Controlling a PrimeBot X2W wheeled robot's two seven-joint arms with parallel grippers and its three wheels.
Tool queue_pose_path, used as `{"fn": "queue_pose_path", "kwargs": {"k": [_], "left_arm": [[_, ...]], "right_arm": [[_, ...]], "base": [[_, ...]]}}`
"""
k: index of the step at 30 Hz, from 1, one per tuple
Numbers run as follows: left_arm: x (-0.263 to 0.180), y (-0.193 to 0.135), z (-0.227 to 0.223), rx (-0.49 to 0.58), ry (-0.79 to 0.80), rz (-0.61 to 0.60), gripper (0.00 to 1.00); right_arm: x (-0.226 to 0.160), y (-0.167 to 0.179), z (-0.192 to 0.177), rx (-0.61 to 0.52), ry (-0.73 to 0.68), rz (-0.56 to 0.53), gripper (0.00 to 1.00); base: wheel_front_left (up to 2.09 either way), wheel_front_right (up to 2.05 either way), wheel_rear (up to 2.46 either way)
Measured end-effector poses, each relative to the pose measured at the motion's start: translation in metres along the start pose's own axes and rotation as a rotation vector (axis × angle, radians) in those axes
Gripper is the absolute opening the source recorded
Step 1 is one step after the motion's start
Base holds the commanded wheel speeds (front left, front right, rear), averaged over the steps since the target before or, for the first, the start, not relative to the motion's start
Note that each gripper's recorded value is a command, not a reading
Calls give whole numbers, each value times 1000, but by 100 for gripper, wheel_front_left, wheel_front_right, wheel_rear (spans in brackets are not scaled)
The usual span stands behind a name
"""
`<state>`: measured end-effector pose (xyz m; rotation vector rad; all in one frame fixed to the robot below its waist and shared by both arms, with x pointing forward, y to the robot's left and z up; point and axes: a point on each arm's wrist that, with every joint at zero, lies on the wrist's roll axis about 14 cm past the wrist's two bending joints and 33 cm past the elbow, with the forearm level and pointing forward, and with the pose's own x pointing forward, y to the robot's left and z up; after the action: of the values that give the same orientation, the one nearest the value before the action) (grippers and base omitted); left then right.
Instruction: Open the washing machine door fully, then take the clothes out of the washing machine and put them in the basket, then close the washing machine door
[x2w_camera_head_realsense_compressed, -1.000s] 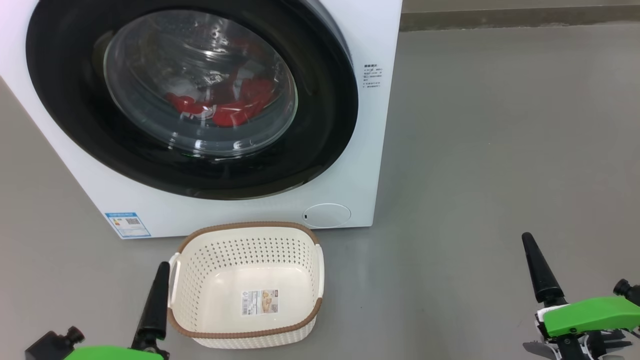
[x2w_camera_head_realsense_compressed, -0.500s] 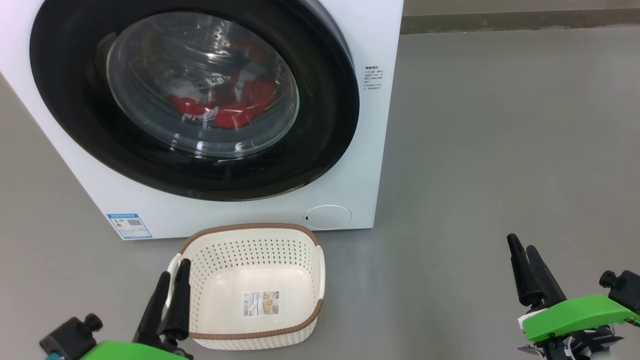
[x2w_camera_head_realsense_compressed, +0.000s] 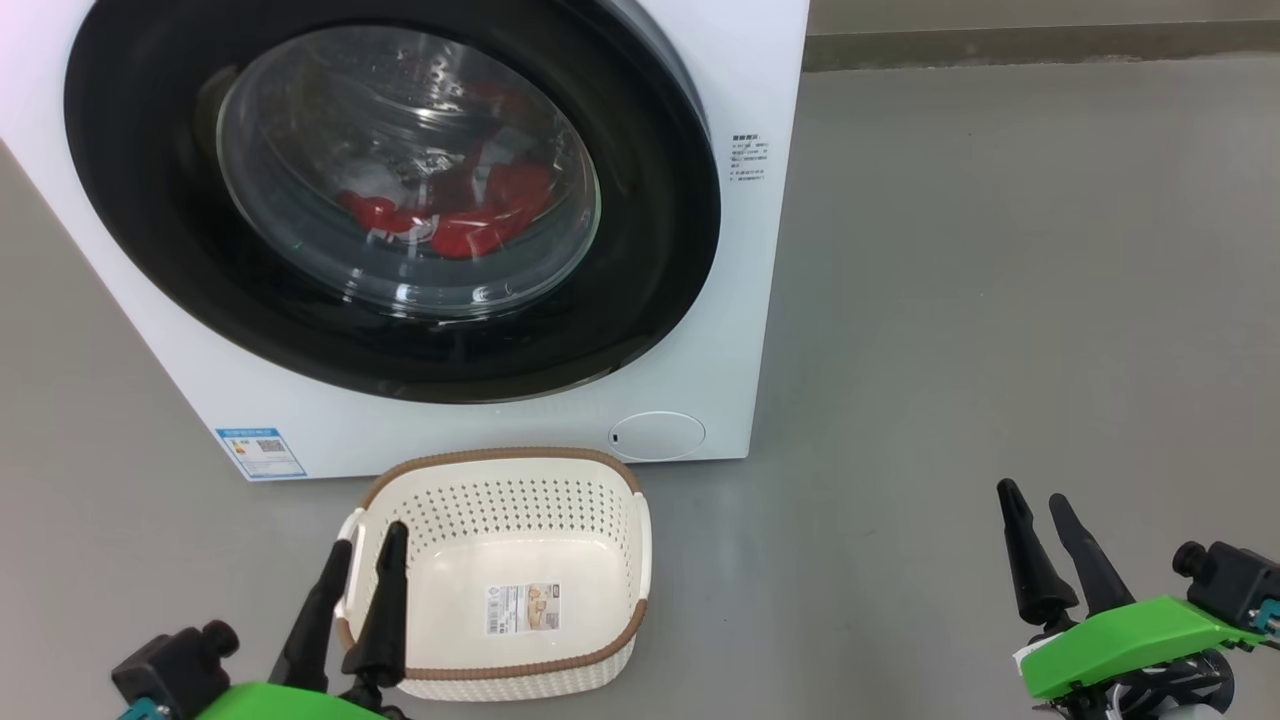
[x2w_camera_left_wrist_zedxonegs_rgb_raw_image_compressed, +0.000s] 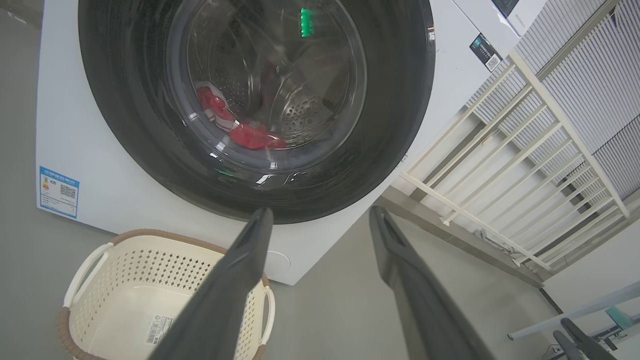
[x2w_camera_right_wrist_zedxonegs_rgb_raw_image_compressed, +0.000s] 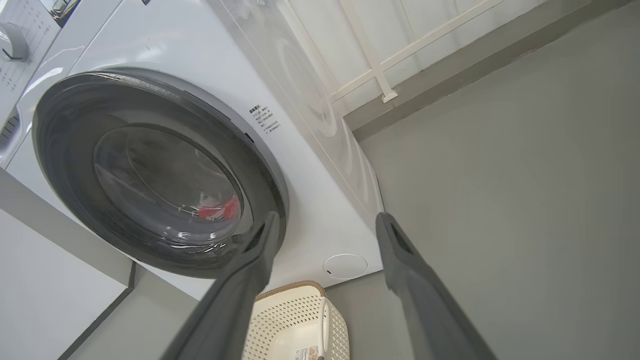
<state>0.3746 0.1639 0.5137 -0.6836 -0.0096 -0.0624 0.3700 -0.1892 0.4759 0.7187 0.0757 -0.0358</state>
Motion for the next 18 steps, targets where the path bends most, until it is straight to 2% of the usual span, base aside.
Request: {"fn": "queue_pose_path", "kwargs": {"k": [18], "left_arm": [[-6,3,-11,215,16,14,100]], "right_arm": [[-2,2,-8,-222,8,21,100]], "base": [[0,0,0]]}}
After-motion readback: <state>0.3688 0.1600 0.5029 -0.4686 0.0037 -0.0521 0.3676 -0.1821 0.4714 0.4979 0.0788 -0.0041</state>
